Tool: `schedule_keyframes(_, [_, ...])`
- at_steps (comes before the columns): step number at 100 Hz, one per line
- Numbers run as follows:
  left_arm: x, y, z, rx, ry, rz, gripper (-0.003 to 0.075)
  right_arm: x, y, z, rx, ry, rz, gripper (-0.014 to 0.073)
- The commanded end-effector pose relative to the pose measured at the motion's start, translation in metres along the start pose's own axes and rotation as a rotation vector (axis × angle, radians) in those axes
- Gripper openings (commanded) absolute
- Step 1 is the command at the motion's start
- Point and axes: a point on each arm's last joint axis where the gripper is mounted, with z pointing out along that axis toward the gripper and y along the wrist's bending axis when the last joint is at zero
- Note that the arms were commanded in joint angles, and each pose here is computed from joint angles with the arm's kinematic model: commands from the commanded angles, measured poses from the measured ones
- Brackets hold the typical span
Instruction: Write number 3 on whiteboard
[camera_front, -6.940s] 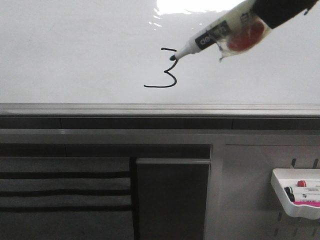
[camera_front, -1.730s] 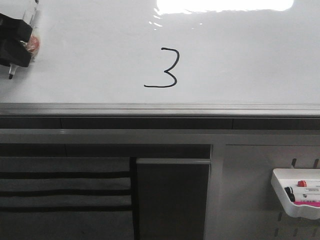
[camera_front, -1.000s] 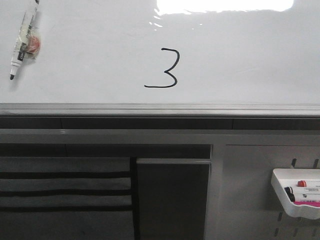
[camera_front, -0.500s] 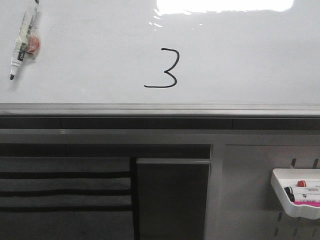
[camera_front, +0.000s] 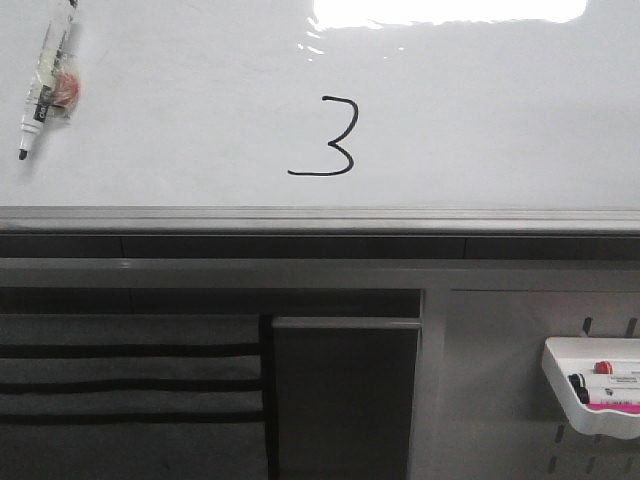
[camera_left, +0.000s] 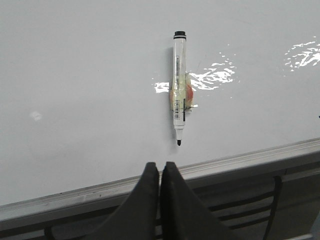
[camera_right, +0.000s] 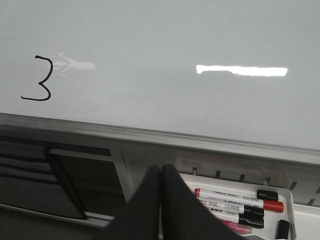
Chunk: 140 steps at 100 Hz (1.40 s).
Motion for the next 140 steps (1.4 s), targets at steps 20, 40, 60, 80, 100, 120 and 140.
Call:
schedule_keyframes(20, [0.029,0.004,-0.033,-0.146,-0.256,-0.013,-0.0020,-0.014,0.000,-0.003,0.004,-0.100,-0.015,-0.0069])
schedule_keyframes(40, [0.076,0.002,-0.035,-0.206,-0.447,-0.079,-0.0020,-0.014,0.000,-0.003,0.004,-0.100,-0.015,-0.0069])
schedule_keyframes(60, [0.100,0.000,-0.028,-0.210,-0.472,-0.100,-0.0020,-0.014,0.000,-0.002,0.004,-0.098,-0.015,-0.0069])
schedule_keyframes(80, [0.101,0.000,-0.027,-0.205,-0.469,-0.103,-0.0020,-0.014,0.000,-0.002,0.004,-0.098,-0.015,-0.0069])
schedule_keyframes(100, [0.101,0.000,-0.027,-0.207,-0.469,-0.103,-0.0020,-0.014,0.000,-0.002,0.004,-0.098,-0.015,-0.0069])
schedule_keyframes(120, [0.101,0.000,-0.027,-0.207,-0.469,-0.103,-0.0020,-0.014,0.000,-0.002,0.004,-0.098,-0.015,-0.0069])
schedule_keyframes(140, [0.101,0.000,-0.027,-0.207,-0.469,-0.103,-0.0020,-0.014,0.000,-0.002,0.004,-0.098,-0.015,-0.0069])
